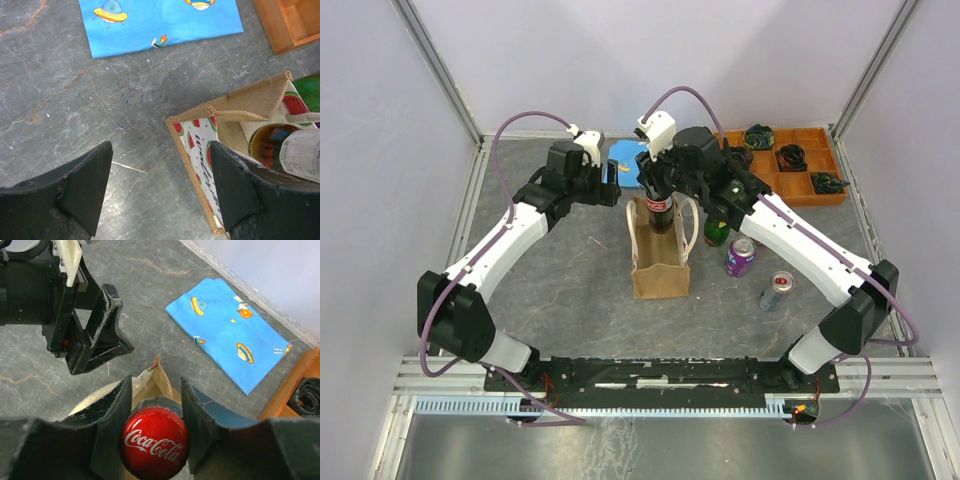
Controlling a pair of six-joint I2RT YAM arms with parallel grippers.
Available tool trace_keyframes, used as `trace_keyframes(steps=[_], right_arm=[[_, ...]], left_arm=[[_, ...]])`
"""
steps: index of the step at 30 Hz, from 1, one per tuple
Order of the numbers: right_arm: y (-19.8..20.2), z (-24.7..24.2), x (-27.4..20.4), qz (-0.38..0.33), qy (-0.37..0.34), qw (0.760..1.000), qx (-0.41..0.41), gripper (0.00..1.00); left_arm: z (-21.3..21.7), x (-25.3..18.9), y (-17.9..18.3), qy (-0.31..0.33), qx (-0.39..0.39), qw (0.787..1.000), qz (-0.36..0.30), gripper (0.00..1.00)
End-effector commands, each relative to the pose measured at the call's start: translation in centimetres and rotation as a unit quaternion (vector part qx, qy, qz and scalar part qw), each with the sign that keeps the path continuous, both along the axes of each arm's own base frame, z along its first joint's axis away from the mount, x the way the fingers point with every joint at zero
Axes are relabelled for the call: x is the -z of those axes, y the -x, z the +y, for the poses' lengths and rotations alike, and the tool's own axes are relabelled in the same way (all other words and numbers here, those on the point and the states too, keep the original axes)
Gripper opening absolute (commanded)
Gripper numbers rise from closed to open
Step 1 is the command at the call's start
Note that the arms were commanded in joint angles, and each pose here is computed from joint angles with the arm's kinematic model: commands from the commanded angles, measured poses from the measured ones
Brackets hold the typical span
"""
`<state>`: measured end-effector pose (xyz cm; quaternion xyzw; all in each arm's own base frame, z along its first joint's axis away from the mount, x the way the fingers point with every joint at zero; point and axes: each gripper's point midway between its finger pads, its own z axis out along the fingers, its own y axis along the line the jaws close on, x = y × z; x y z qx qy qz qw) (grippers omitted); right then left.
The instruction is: Place the beverage into the canvas bag
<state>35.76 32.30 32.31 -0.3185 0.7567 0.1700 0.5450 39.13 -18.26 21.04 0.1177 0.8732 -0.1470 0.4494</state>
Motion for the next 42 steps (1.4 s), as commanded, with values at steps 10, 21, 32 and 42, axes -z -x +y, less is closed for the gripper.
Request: trace_keyframes(steps=[10,21,32,42], right_arm=[[-1.5,0.6,-8.4,-0.11,-0.115,0.987,0.024,0.0],[-2.1,0.9,-6.7,-0.097,-0.102,0.99,0.028,0.0],[-2.3,1.1,-5.9,-0.09,-0.093,0.991,0.03,0.0],[-2.8,1.4,-5.6,-0.088,-0.096,0.991,0.035,0.0]], left_arm=[[-2.1,2.3,6.2,0.092,0.06,0.991,0.079,0.74],[-4.9,2.1,9.2,0.2,0.097,0.966,0.13,0.76],[-6.2,3.8,9.2,0.234,0.106,0.953,0.163,0.65],[-6.4,4.4,9.1,0.24,0.108,0.951,0.162,0.53]])
